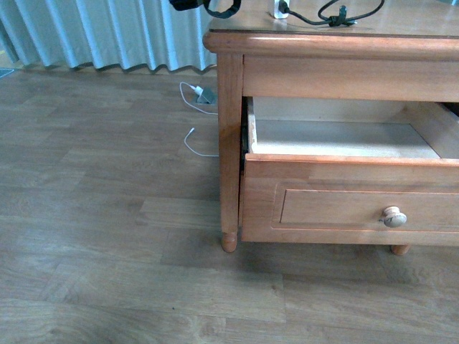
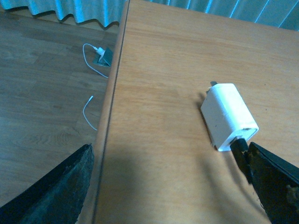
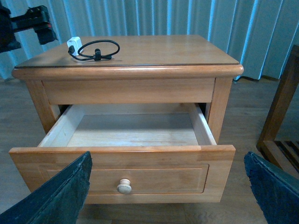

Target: Put charger into drawer

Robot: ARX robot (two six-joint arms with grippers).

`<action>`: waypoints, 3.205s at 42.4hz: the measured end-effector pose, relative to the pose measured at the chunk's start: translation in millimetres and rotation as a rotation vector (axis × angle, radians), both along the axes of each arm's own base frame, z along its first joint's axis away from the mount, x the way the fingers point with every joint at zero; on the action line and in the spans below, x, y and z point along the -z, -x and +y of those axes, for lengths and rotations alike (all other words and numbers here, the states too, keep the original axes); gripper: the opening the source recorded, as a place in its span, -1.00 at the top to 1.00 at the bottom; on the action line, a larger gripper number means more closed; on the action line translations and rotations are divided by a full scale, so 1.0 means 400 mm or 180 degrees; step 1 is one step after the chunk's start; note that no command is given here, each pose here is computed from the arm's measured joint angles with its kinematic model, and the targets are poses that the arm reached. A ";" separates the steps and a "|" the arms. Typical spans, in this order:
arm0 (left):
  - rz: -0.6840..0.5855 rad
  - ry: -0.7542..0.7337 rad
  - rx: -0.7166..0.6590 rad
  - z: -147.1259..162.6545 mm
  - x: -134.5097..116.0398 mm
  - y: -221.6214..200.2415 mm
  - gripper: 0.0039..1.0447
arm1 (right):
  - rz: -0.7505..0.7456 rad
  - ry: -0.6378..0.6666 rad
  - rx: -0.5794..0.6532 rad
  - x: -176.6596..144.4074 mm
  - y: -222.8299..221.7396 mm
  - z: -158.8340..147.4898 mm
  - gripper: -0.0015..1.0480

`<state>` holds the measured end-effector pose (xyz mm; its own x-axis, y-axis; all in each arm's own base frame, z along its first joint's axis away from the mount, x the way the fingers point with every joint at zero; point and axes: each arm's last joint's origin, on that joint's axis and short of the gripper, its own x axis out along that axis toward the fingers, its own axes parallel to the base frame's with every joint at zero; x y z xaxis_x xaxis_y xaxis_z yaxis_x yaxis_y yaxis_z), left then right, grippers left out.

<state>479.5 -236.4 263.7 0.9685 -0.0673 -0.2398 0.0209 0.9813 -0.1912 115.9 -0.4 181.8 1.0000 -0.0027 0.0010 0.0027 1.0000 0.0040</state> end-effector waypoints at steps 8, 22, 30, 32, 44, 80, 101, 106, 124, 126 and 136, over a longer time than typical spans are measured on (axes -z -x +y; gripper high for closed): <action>-0.0018 0.0087 0.0074 -0.072 0.004 -0.048 -0.89 | 0.0000 0.0000 -0.0001 0.000 0.000 0.000 -0.85; 0.0133 0.0073 0.0049 -0.135 0.045 -0.098 -0.89 | -0.0001 0.0000 0.0000 0.000 0.000 0.000 -0.85; 0.0170 -0.0004 0.0003 -0.125 0.049 -0.108 -0.44 | -0.0001 0.0000 0.0000 0.000 0.000 0.000 -0.85; 0.0159 0.0004 -0.0006 -0.121 0.046 -0.110 -0.28 | -0.0001 -0.0001 0.0000 0.000 0.000 0.000 -0.85; 0.0057 0.0071 -0.0018 -0.089 0.022 -0.094 0.56 | -0.0001 0.0000 -0.0001 0.000 0.000 0.000 -0.85; 0.0126 -0.0025 0.0938 -0.027 0.029 0.303 0.56 | -0.0001 0.0000 0.0000 0.000 0.000 0.000 -0.85; 0.0574 0.0098 0.1011 -0.122 0.161 0.263 0.56 | -0.0001 0.0000 0.0000 0.000 0.000 0.000 -0.85; 0.0617 0.0153 0.0998 -0.146 0.175 0.244 0.56 | -0.0001 -0.0001 -0.0001 0.000 0.000 0.000 -0.85; 0.0755 0.0217 0.0915 -0.192 0.222 0.192 0.25 | -0.0001 -0.0001 0.0000 0.000 0.000 0.000 -0.85; 0.0764 0.0213 0.0914 -0.192 0.225 0.191 0.14 | -0.0001 0.0000 0.0000 0.000 0.000 0.000 -0.85; 0.0647 0.0198 0.0809 -0.176 0.214 0.198 -0.51 | -0.0001 0.0000 0.0000 0.000 0.000 0.000 -0.85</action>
